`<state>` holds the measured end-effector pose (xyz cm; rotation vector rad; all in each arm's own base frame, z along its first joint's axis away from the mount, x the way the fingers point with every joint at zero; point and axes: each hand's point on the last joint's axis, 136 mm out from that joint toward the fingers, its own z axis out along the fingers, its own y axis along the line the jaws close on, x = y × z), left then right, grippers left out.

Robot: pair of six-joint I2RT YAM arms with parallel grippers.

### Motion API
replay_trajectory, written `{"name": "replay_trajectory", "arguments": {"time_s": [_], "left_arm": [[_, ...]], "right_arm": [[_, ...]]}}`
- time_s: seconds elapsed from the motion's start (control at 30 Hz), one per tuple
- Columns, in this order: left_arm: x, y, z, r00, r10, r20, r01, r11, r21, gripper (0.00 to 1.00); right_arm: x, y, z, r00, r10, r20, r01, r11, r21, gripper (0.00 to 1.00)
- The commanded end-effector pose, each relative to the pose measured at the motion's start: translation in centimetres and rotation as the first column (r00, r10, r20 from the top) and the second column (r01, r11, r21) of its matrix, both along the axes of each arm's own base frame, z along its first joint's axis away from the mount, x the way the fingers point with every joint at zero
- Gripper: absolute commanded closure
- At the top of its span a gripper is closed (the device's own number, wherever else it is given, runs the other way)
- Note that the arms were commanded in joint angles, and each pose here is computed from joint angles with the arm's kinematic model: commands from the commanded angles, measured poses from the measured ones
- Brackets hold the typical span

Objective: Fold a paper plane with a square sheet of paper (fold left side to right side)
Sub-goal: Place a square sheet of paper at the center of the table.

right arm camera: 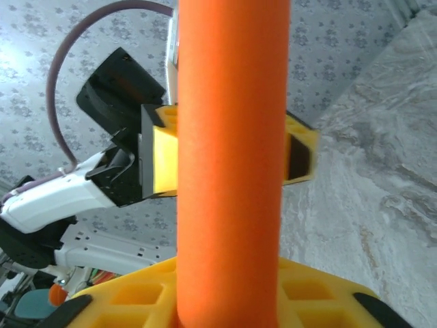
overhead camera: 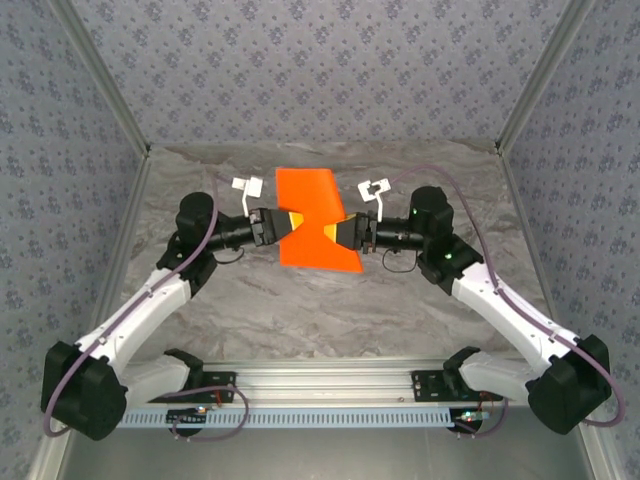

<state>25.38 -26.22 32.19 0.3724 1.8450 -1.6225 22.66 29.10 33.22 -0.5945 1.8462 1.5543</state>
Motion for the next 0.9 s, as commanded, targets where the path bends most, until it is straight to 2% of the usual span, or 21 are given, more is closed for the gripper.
{"name": "replay_trajectory", "arguments": {"time_s": [0.0, 0.07, 0.1, 0.17, 0.23, 0.37, 0.53, 0.6, 0.67, 0.87], "left_arm": [[0.5, -0.1, 0.6, 0.999, 0.016, 0.039, -0.017, 1.0, 0.016, 0.8], [0.9, -0.1, -1.1, 0.999, 0.032, 0.009, -0.032, 0.998, 0.049, 0.92], [1.1, -0.1, -2.0, 0.999, 0.039, -0.007, -0.038, 0.997, 0.066, 0.94], [1.5, -0.1, -4.1, 0.997, 0.052, -0.051, -0.047, 0.994, 0.103, 0.97], [2.0, -0.1, -6.6, 0.992, 0.072, -0.102, -0.057, 0.988, 0.144, 0.98], [2.9, 0.1, -12.3, 0.97, 0.121, -0.213, -0.07, 0.971, 0.231, 0.98], [3.9, 0.6, -19.2, 0.924, 0.199, -0.327, -0.08, 0.935, 0.345, 0.97], [4.2, 0.6, -21.6, 0.905, 0.219, -0.365, -0.07, 0.922, 0.381, 0.97], [4.5, 0.8, -23.3, 0.89, 0.244, -0.385, -0.073, 0.91, 0.408, 0.97], [4.9, 1.0, -26.1, 0.864, 0.275, -0.422, -0.06, 0.888, 0.455, 0.96]], "right_arm": [[0.6, -1.0, -0.5, 0.998, -0.061, 0.019, 0.062, 0.996, -0.065, 0.59], [1.5, -2.0, -2.1, 0.992, -0.126, 0.001, 0.125, 0.983, -0.135, 0.52], [2.1, -2.7, -3.2, 0.985, -0.17, -0.009, 0.166, 0.97, -0.178, 0.45], [3.2, -4.3, -5.0, 0.966, -0.257, -0.014, 0.244, 0.932, -0.268, 0.37], [4.0, -6.1, -7.1, 0.941, -0.339, -0.019, 0.309, 0.88, -0.36, 0.29], [5.1, -9.1, -10.5, 0.889, -0.459, -0.011, 0.394, 0.774, -0.495, 0.18], [5.4, -10.0, -13.9, 0.866, -0.498, -0.037, 0.39, 0.721, -0.573, 0.14], [5.5, -9.7, -15.4, 0.861, -0.503, -0.079, 0.369, 0.723, -0.584, 0.17], [5.7, -9.2, -16.9, 0.859, -0.498, -0.121, 0.342, 0.733, -0.588, 0.25], [6.6, -6.9, -21.8, 0.829, -0.503, -0.243, 0.279, 0.749, -0.601, 0.65]]}}
